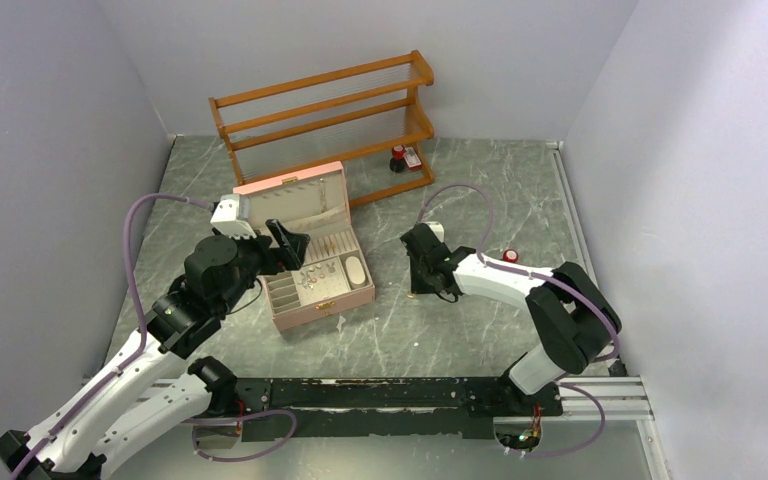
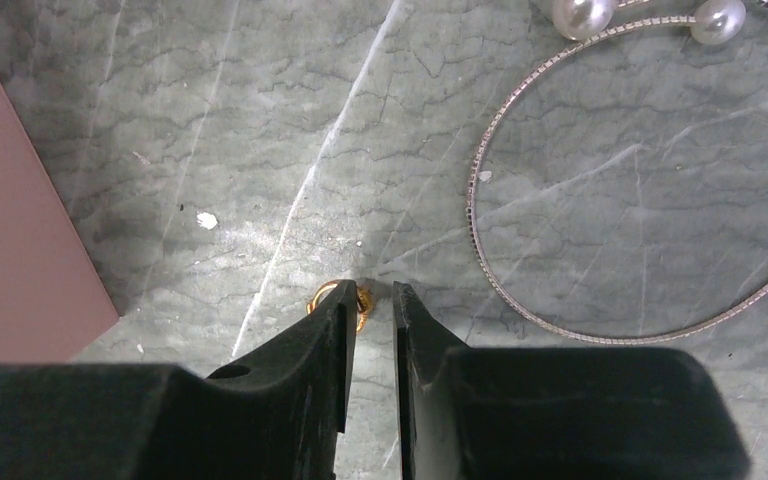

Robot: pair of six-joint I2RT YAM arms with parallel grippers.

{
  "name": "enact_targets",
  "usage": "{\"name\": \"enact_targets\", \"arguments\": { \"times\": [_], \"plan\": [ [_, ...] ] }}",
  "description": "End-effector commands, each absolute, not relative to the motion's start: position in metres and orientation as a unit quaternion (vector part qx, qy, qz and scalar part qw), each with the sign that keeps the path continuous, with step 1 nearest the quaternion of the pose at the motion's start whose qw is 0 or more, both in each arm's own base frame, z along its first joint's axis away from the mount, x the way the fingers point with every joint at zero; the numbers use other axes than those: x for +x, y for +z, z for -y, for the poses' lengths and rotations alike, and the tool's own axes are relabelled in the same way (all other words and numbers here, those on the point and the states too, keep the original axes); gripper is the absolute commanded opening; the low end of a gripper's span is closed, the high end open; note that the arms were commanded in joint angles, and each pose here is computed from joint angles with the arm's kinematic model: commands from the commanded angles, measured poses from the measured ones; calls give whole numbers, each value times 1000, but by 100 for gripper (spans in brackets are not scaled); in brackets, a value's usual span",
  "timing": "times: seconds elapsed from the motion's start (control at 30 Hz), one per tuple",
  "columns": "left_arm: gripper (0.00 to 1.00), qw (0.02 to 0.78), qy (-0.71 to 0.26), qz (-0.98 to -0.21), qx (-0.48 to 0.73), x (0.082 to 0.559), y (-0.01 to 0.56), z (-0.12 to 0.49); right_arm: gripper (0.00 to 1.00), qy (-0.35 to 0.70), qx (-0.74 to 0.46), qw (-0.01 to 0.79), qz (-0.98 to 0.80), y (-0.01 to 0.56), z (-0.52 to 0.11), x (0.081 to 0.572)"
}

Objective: Organize the mixed jewelry

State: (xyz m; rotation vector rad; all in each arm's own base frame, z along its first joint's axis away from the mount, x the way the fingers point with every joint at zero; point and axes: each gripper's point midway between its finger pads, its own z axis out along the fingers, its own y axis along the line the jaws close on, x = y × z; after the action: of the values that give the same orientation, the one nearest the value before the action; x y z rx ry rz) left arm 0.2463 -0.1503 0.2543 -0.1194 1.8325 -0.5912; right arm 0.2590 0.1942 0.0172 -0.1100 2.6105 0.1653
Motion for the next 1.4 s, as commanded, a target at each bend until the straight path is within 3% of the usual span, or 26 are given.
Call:
{"name": "enact_targets", "arguments": {
  "times": [0.0, 0.43, 0.9, 1.2, 1.37],
  "plan": [
    [95, 578, -259, -772, -58, 247, 261, 150, 23, 59, -51, 254, -964, 14, -194, 259],
    [95, 578, -259, -772, -58, 247, 261, 150, 22, 84, -49, 282, -954, 40, -199, 263],
    [95, 577, -260, -772, -58, 247, 261, 150, 24, 65, -67, 249, -964, 17, -196, 256],
    [94, 579, -260, -771, -58, 246, 263, 149, 19, 46, -63, 244, -967, 10, -192, 258],
    [95, 582, -275, -763, -61, 245, 266, 152, 7, 46, -61, 253, -965, 12, -193, 262]
  ]
}}
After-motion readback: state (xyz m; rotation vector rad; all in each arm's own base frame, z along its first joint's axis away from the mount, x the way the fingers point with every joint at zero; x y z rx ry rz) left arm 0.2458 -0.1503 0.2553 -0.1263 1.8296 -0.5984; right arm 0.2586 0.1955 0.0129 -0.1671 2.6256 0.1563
